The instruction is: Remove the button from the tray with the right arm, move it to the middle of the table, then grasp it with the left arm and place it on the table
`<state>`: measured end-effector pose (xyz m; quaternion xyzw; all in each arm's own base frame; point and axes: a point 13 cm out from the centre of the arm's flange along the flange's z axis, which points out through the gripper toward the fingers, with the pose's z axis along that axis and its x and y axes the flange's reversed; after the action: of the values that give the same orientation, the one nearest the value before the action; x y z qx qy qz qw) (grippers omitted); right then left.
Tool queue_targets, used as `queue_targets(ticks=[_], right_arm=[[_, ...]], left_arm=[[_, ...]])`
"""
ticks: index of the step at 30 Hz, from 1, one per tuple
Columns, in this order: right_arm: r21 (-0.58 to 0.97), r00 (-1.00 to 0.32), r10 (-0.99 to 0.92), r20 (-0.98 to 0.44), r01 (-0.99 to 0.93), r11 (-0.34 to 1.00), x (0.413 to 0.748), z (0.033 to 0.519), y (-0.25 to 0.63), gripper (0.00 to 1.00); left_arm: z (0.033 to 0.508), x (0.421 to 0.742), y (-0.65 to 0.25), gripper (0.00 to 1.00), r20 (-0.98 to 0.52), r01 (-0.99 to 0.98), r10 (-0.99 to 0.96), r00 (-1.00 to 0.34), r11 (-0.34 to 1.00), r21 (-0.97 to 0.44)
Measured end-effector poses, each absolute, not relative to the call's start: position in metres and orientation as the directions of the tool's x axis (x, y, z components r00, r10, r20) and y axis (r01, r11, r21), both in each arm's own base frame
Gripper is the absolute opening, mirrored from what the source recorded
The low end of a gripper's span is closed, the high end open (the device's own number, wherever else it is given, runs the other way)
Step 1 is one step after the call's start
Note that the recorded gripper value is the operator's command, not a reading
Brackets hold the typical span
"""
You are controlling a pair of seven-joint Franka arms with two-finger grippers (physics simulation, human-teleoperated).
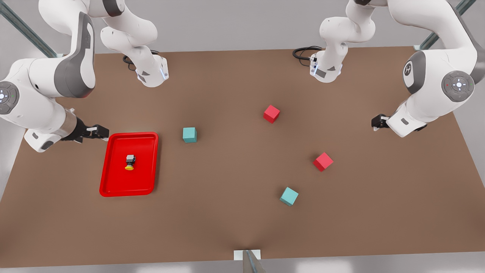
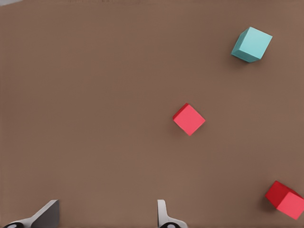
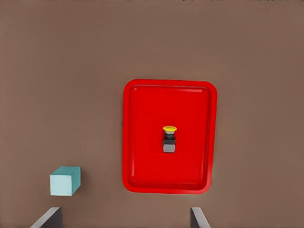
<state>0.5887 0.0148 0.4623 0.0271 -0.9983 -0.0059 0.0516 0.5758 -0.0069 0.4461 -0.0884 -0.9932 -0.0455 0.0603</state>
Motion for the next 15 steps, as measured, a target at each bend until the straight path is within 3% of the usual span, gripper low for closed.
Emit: queue_targets(ticks=[2, 5, 8, 11, 15], right_arm=[[0.019, -0.990, -0.065, 0.124, -0.063, 0.998, 0.587, 0.448, 0.014, 1.00], [0.020, -0.950, -0.055, 0.306, -0.052, 0.998, 0.559, 0.290, 0.003, 1.00], [-0.004, -0.939, -0.041, 0.342, -0.045, 0.999, 0.532, 0.169, 0.003, 1.00], [-0.021, -0.970, 0.004, 0.243, -0.001, 1.000, 0.531, 0.122, -0.018, 1.00], [-0.034, -0.990, 0.083, 0.111, 0.080, 0.996, 0.555, 0.109, -0.058, 1.00]], left_arm=[[0.444, 0.577, -0.007, 1.00, 0.129, 0.187, 0.175, -0.976, 0.979, 0.079], [0.444, 0.578, -0.007, 1.00, 0.128, 0.193, 0.182, -0.975, 0.978, 0.079], [0.441, 0.579, -0.006, 1.00, 0.130, 0.198, 0.187, -0.974, 0.977, 0.078], [0.439, 0.579, -0.007, 1.00, 0.133, 0.203, 0.192, -0.972, 0.976, 0.077], [0.439, 0.580, -0.007, 1.00, 0.134, 0.209, 0.198, -0.971, 0.975, 0.076]])
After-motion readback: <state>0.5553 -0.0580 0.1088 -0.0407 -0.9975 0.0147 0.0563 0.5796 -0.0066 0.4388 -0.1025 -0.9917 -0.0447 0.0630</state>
